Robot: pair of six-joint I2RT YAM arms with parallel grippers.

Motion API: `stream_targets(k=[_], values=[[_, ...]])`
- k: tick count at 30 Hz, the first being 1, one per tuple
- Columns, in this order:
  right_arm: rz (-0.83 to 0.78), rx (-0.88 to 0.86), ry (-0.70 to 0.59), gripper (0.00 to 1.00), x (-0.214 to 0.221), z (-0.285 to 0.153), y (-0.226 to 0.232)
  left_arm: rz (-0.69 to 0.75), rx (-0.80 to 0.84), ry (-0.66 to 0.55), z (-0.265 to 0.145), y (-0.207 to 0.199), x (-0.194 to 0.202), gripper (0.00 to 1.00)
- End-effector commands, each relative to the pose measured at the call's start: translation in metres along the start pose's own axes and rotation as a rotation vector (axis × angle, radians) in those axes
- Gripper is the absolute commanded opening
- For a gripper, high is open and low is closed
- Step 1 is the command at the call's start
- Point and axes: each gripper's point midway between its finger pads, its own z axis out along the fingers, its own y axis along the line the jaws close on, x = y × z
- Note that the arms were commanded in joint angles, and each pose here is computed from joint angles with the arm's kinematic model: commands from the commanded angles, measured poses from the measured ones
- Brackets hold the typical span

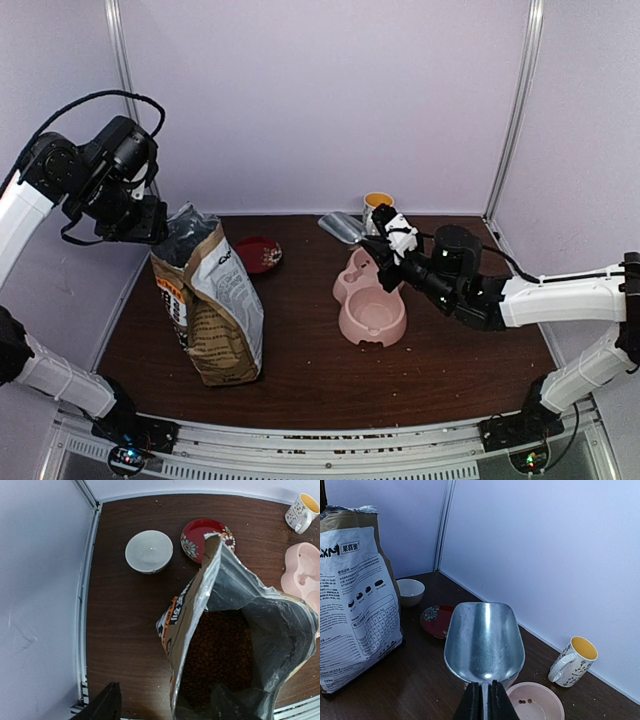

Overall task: Serve the pet food
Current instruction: Adjust the pet food bag at the center of the board.

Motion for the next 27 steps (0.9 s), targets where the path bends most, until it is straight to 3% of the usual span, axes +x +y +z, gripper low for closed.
stream_targets(k=[1, 9, 13, 18, 20, 27], values=[[0.011, 0.007, -0.027, 0.0, -0.002, -0.007, -0.003, -0.11, 0.05, 0.013, 0.006, -0.006, 0.002, 0.6], [0.007, 0.013, -0.029, 0.0, 0.007, -0.011, -0.004, -0.171, 0.078, 0.06, 0.022, -0.012, 0.018, 0.51], [-0.002, 0.009, -0.033, 0.0, 0.008, -0.014, -0.003, -0.203, 0.111, 0.057, 0.026, -0.019, 0.015, 0.4], [-0.02, 0.017, -0.038, 0.0, 0.01, -0.023, -0.006, -0.231, 0.138, 0.054, 0.035, -0.027, 0.016, 0.19], [-0.025, 0.022, -0.036, 0.0, 0.013, -0.026, -0.008, -0.233, 0.148, 0.042, 0.038, -0.03, 0.015, 0.0], [-0.016, 0.023, -0.046, 0.0, 0.012, -0.032, -0.011, -0.143, -0.068, -0.033, 0.013, 0.016, -0.005, 0.0]])
